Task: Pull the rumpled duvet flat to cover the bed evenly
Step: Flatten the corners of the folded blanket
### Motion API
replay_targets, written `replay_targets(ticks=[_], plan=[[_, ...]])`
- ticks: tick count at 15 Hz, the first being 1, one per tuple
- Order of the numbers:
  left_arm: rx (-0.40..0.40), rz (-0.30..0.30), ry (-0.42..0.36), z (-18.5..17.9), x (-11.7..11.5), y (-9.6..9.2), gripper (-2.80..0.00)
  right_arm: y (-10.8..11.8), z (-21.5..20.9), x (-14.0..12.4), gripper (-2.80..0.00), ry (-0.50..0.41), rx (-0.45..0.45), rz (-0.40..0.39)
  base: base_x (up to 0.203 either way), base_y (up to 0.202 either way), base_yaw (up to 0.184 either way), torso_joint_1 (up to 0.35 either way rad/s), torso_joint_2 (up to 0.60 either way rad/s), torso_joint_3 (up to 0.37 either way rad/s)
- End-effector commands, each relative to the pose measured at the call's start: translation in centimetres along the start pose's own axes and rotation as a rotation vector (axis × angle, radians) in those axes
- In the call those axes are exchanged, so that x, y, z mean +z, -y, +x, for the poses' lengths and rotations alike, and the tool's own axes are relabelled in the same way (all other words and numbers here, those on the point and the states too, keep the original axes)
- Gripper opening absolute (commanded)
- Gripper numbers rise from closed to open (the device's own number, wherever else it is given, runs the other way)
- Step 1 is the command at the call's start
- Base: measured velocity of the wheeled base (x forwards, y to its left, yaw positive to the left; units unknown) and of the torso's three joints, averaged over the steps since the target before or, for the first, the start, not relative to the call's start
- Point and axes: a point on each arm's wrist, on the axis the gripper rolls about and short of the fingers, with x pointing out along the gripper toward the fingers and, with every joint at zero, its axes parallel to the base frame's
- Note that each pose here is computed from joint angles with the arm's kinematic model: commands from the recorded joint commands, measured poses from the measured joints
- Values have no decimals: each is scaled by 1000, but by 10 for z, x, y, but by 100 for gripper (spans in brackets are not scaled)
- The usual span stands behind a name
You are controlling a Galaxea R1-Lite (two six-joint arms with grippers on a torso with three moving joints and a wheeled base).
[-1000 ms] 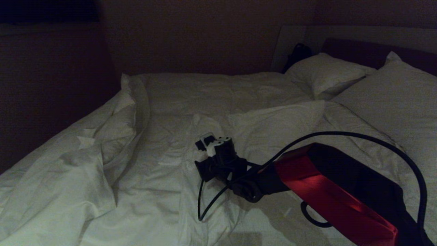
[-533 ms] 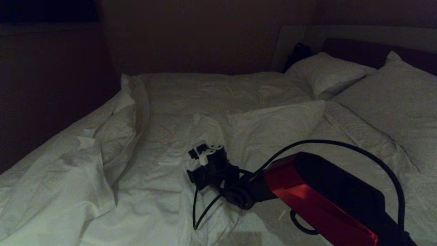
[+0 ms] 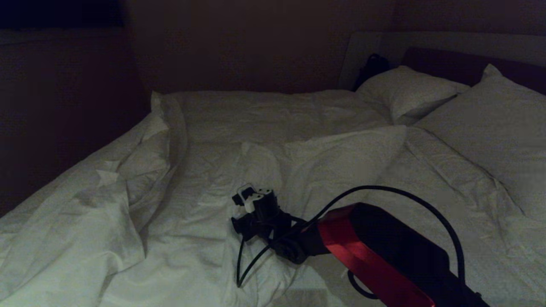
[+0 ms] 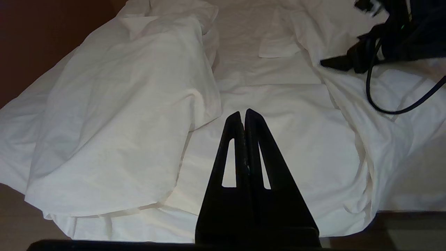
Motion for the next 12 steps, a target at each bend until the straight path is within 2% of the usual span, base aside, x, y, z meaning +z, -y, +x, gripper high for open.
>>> replay_targets(ticks=[1, 2, 3, 6, 11, 12], plan=[[0, 1, 0, 0, 0, 0, -280, 1, 7, -12, 0, -29, -5, -12, 0, 0, 0, 0, 0, 0], [0, 1, 0, 0, 0, 0, -280, 2, 7, -13, 0, -33, -6, -14, 0, 0, 0, 0, 0, 0], [0, 1, 0, 0, 0, 0, -280, 10, 10, -16, -280, -47, -20, -15, 0, 0, 0, 0, 0, 0], [0, 1, 0, 0, 0, 0, -280, 13, 9, -14, -280, -45, -26, -11, 0, 0, 0, 0, 0, 0], [0, 1, 0, 0, 0, 0, -280, 21, -1, 7, -280, -11, -45, 8, 0, 0, 0, 0, 0, 0], [0, 1, 0, 0, 0, 0, -280, 27, -9, 20, -280, 9, -60, 19, 0, 0, 0, 0, 0, 0]])
